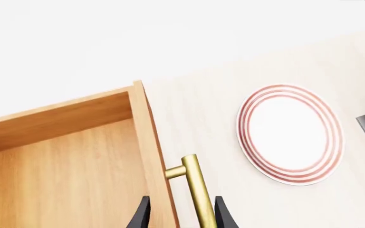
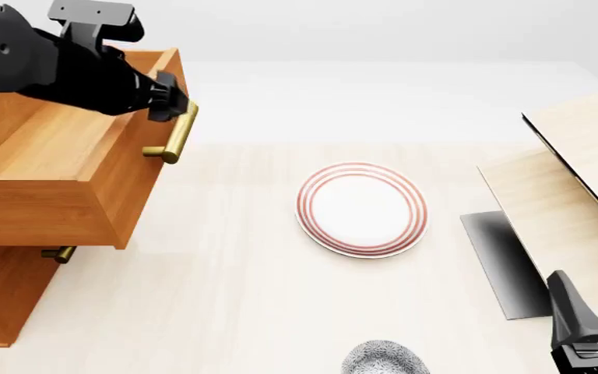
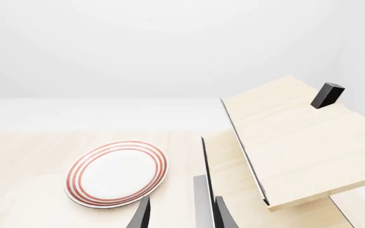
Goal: Open the top drawer of the cabinet and put the bowl in it.
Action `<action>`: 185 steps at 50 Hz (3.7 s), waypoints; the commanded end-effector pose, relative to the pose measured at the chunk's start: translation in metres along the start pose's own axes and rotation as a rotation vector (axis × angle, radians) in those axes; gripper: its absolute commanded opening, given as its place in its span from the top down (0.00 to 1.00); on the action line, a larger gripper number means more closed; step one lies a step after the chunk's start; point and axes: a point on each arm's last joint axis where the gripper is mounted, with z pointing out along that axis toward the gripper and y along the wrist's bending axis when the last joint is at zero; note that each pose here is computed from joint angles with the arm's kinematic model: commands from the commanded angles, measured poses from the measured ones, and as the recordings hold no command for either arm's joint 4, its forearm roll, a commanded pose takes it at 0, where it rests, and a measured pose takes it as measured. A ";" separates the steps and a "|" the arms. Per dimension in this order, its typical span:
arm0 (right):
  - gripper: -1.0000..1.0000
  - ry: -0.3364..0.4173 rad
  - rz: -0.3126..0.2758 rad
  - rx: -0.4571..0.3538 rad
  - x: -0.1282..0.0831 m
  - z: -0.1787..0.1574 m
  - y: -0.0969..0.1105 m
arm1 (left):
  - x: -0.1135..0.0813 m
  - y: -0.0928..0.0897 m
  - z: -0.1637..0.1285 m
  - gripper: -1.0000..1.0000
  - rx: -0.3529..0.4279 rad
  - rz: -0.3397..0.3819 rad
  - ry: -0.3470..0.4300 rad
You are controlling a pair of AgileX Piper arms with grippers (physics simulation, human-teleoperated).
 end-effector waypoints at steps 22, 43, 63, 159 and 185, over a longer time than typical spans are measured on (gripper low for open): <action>0.00 0.000 0.000 0.000 0.000 0.000 0.000 | -0.004 0.004 -0.039 0.00 -0.006 0.053 -0.044; 0.00 0.000 0.000 0.000 0.000 0.000 0.000 | -0.002 -0.013 -0.061 0.00 0.041 0.148 -0.069; 0.00 0.000 0.000 0.000 0.000 0.000 0.000 | 0.011 -0.041 -0.068 0.00 0.131 0.280 -0.091; 0.00 0.000 0.000 0.000 0.000 0.000 0.000 | 0.128 -0.166 0.011 0.00 0.476 0.257 0.016; 0.00 0.000 0.000 0.000 0.000 0.000 0.000 | 0.155 -0.191 0.041 0.00 0.498 0.274 0.086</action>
